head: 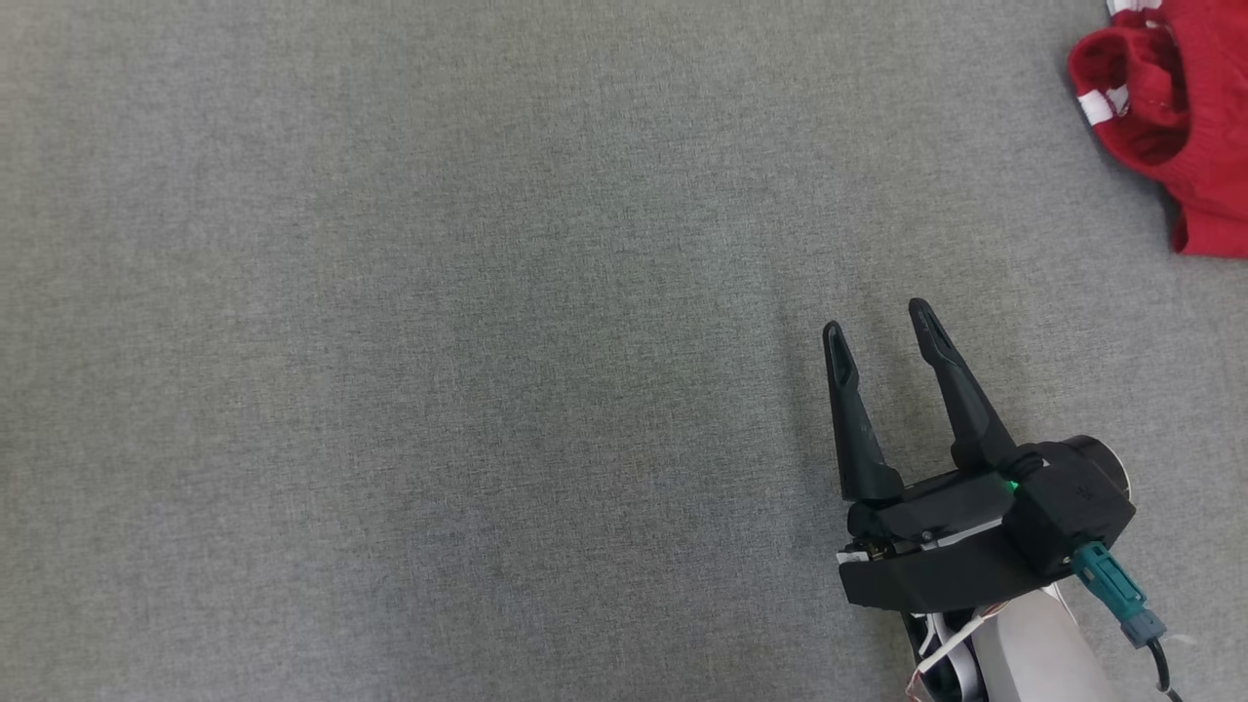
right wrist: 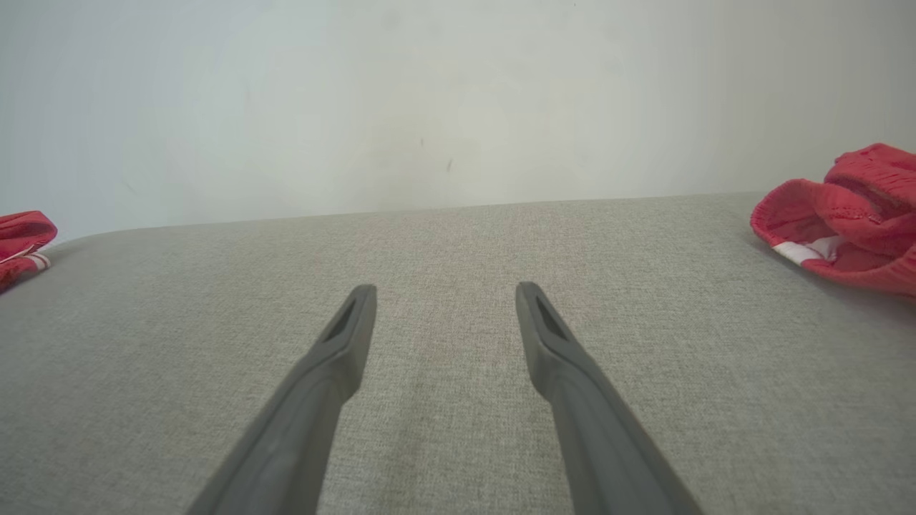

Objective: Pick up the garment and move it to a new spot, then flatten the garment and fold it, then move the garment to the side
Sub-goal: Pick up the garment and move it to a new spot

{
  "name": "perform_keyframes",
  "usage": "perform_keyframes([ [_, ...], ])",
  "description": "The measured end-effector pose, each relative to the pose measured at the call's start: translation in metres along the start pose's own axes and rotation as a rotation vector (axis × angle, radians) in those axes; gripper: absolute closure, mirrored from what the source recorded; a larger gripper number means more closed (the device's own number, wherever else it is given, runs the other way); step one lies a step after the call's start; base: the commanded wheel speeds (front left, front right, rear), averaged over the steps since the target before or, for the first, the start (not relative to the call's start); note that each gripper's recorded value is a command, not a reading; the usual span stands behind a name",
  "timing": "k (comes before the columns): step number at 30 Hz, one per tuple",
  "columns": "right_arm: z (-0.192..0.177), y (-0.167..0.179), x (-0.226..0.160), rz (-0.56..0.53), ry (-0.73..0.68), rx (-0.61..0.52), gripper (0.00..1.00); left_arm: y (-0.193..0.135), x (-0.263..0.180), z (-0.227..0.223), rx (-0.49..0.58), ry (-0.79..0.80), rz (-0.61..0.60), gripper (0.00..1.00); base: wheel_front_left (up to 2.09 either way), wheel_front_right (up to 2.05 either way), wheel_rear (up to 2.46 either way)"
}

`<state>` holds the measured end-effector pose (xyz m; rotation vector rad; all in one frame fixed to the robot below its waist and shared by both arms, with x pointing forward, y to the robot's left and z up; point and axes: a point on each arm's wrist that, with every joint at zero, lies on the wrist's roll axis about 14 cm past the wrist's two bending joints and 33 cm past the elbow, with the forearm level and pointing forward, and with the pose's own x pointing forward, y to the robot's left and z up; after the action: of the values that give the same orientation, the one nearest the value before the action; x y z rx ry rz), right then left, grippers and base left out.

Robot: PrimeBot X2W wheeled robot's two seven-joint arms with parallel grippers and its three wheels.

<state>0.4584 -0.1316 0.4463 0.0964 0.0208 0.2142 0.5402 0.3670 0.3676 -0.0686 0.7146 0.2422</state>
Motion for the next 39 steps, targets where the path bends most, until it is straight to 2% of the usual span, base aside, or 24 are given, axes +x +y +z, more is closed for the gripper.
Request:
perform_keyframes([
  [1, 0.001, 0.001, 0.0, 0.003, -0.001, 0.0, 0.0, -0.001, -0.001, -0.002, 0.019, 0.009, -0.002, 1.0, 0.0, 0.0, 0.0],
  [5, 0.005, 0.002, -0.004, 0.006, -0.006, -0.004, 0.0, -0.005, -0.008, 0.006, 0.057, -0.041, -0.016, 1.0, 0.0, 0.0, 0.0],
  [8, 0.008, 0.005, -0.007, 0.009, -0.011, 0.0, 0.0, -0.002, -0.019, 0.027, 0.088, -0.137, -0.015, 1.0, 0.0, 0.0, 0.0],
  [12, 0.019, 0.01, -0.012, 0.019, -0.032, 0.004, 0.0, 0.009, -0.047, 0.088, 0.112, -0.374, 0.016, 1.0, 0.0, 0.0, 0.0],
  [13, 0.019, 0.01, -0.012, 0.019, -0.032, 0.004, 0.0, 0.009, -0.047, 0.088, 0.112, -0.374, 0.016, 1.0, 0.0, 0.0, 0.0],
  [18, 0.029, 0.019, -0.024, 0.03, -0.05, 0.012, 0.0, -0.014, -0.099, 0.16, 0.094, -0.669, -0.047, 1.0, 0.0, 0.0, 0.0],
  [20, 0.032, 0.021, -0.026, 0.033, -0.055, 0.015, 0.0, -0.02, -0.109, 0.17, 0.091, -0.71, -0.064, 1.0, 0.0, 0.0, 0.0],
  [21, 0.038, 0.024, -0.029, 0.04, -0.069, 0.016, 0.0, -0.037, -0.129, 0.188, 0.101, -0.788, -0.11, 1.0, 0.0, 0.0, 0.0],
  [27, 0.055, 0.025, -0.039, 0.031, -0.112, 0.017, 0.0, -0.111, -0.192, 0.229, 0.128, -0.983, -0.292, 1.0, 0.0, 0.0, 0.0],
  [36, 0.069, 0.003, -0.06, -0.048, -0.143, 0.032, 0.0, -0.23, -0.291, 0.259, 0.199, -1.178, -0.595, 1.0, 0.0, 0.0, 0.0],
  [39, 0.073, -0.008, -0.068, -0.089, -0.156, 0.045, 0.0, -0.259, -0.314, 0.259, 0.183, -1.192, -0.683, 1.0, 0.0, 0.0, 0.0],
])
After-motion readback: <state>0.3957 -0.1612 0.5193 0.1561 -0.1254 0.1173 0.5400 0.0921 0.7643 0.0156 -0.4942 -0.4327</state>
